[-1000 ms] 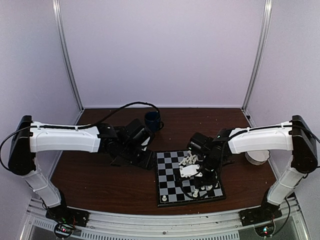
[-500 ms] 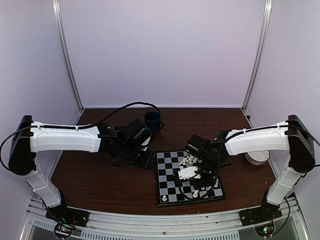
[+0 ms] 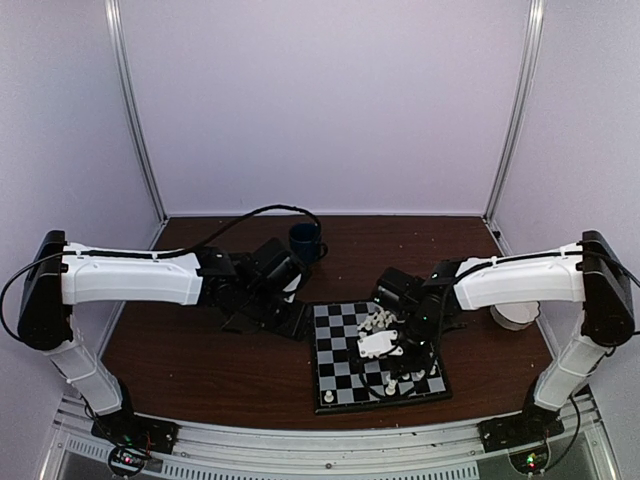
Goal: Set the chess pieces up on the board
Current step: Place the pawn at e2, then pick up the knight from the chessboard.
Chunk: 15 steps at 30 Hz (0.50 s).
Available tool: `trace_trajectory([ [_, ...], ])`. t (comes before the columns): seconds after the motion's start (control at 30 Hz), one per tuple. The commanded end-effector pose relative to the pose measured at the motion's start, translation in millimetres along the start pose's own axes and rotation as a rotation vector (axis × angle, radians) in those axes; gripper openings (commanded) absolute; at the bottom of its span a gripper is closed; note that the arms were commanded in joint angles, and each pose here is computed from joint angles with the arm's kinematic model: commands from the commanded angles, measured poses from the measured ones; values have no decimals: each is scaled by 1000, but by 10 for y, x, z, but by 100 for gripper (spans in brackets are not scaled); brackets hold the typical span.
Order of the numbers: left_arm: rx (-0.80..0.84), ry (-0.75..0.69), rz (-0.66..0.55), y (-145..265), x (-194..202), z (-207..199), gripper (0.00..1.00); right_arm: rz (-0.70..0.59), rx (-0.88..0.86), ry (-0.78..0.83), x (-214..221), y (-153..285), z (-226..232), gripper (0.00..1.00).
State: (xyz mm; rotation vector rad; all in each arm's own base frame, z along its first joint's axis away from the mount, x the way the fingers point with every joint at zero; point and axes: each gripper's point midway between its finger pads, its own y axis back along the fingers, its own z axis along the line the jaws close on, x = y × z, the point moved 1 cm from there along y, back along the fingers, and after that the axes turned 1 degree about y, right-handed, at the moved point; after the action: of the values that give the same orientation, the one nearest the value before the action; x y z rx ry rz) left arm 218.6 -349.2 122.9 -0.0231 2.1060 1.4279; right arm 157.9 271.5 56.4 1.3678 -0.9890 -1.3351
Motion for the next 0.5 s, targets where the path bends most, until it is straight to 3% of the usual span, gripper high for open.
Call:
trace_trajectory([
  [0.0, 12, -13, -10, 30, -31, -49, 57, -51, 81, 28, -75, 397, -67, 27],
  [0.23, 19, -7, -15, 40, -44, -63, 57, -129, 131, -73, -55, 735, -424, 27],
  [0.47, 19, -3, -18, 77, -18, -42, 57, -119, 213, -201, -7, 717, -913, 22],
])
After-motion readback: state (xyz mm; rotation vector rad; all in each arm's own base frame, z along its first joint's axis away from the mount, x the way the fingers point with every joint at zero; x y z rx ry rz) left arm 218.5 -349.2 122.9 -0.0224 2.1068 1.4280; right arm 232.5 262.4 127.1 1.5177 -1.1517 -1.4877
